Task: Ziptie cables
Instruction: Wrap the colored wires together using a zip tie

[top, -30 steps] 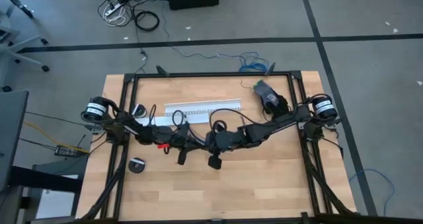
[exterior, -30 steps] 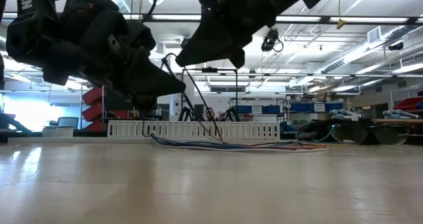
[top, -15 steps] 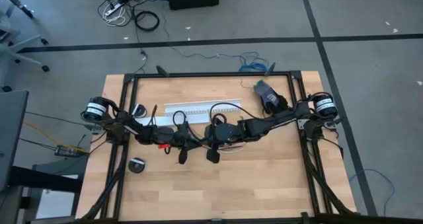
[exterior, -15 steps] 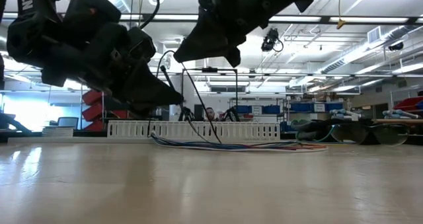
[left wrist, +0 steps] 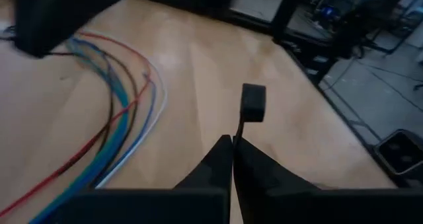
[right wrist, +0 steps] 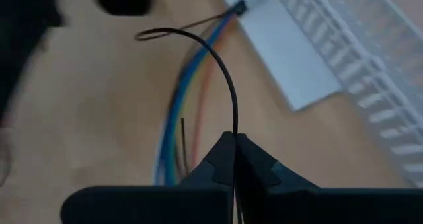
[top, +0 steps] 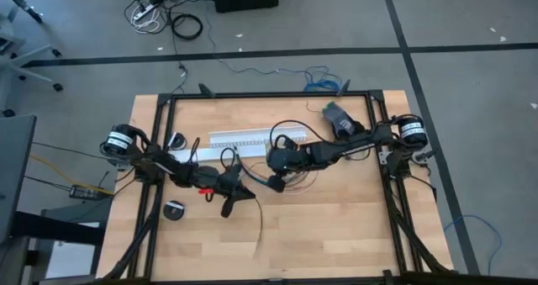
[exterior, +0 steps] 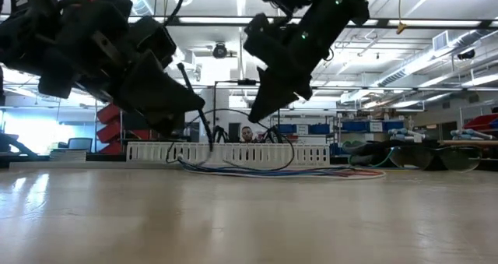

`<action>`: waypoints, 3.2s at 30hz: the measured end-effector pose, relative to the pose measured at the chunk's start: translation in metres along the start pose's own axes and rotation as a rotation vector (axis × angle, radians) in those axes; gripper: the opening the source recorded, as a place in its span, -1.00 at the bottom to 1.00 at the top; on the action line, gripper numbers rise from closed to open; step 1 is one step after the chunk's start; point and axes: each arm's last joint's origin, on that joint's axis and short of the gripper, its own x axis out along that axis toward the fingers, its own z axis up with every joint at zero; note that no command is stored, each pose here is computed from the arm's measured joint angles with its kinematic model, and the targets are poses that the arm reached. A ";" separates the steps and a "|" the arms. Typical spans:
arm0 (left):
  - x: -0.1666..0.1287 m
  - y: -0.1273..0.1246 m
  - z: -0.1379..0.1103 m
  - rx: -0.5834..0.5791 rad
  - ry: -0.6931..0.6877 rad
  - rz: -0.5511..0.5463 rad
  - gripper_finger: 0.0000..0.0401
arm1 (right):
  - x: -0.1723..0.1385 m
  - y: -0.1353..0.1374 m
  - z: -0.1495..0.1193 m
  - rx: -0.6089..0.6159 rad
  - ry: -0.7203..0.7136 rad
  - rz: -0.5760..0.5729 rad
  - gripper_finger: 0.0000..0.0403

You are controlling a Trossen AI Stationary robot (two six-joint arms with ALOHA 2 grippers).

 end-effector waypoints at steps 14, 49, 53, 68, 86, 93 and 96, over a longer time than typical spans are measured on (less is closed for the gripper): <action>-0.022 -0.004 0.012 0.074 -0.071 -0.005 -1.00 | 0.003 -0.011 -0.002 0.017 0.121 0.138 -0.77; -0.104 -0.022 0.080 0.608 -0.268 0.256 -1.00 | -0.082 0.010 0.093 0.499 -0.173 0.561 0.08; -0.105 -0.020 0.079 0.746 -0.229 0.347 -1.00 | -0.086 0.019 0.094 0.583 -0.218 0.563 0.06; -0.111 -0.021 0.095 1.237 -0.251 0.616 -1.00 | -0.094 0.030 0.096 0.772 -0.419 0.399 0.01; -0.086 -0.015 0.091 1.547 -0.087 0.877 -1.00 | -0.083 -0.006 0.111 0.885 -0.478 0.376 -0.10; -0.069 -0.016 0.097 1.609 -0.049 1.003 -1.00 | -0.082 -0.010 0.112 0.872 -0.477 0.375 -0.11; -0.060 -0.016 0.099 1.652 -0.019 1.008 -1.00 | -0.082 -0.010 0.112 0.868 -0.474 0.374 -0.13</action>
